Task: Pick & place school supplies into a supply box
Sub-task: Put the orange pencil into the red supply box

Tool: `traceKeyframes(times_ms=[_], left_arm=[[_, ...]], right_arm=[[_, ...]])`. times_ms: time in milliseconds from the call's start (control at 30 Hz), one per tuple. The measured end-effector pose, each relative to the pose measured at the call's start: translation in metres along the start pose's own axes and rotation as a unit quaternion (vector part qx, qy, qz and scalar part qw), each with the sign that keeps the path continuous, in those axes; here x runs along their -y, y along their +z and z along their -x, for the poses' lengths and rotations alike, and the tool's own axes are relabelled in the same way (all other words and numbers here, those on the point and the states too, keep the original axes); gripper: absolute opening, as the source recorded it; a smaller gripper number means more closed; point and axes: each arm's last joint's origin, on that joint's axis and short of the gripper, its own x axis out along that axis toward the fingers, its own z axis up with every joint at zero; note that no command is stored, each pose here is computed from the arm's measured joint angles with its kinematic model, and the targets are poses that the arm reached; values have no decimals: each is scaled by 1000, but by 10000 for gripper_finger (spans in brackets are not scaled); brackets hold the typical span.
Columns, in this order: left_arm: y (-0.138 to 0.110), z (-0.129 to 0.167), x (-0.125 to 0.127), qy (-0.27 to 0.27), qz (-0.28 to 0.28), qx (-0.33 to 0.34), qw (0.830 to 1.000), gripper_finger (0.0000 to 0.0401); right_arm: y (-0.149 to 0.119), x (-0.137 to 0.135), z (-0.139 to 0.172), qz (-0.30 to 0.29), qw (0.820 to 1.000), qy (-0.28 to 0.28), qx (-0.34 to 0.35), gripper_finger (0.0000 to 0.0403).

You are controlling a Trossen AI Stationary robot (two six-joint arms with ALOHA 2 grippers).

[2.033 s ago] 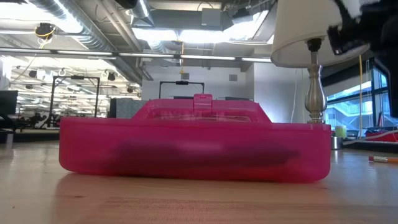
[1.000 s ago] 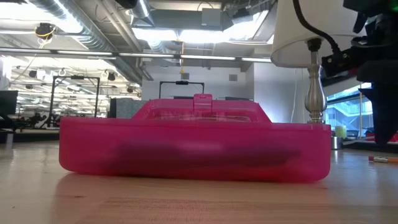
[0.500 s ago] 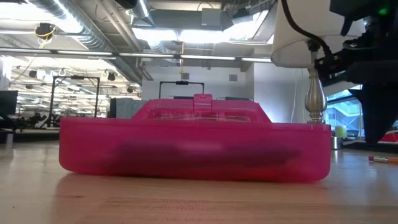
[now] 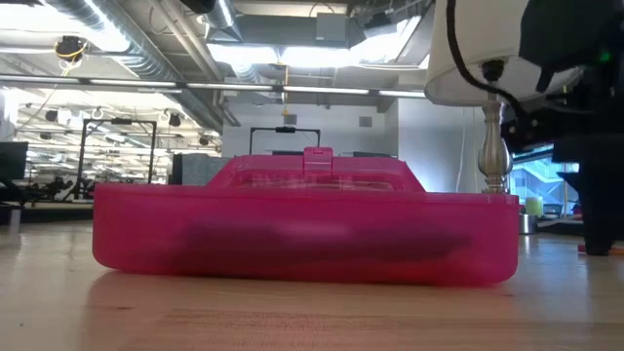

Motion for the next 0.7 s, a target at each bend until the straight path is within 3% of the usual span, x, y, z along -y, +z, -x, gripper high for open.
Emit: traceKeyframes(times_ms=[400, 700], left_arm=[[0, 0, 0, 0, 0, -2, 1000, 108], [-1, 0, 0, 0, -1, -4, 1000, 108]], right_arm=[[1, 6, -12, -13, 1000, 24, -14, 124], [2, 3, -12, 37, 999, 38, -12, 74]])
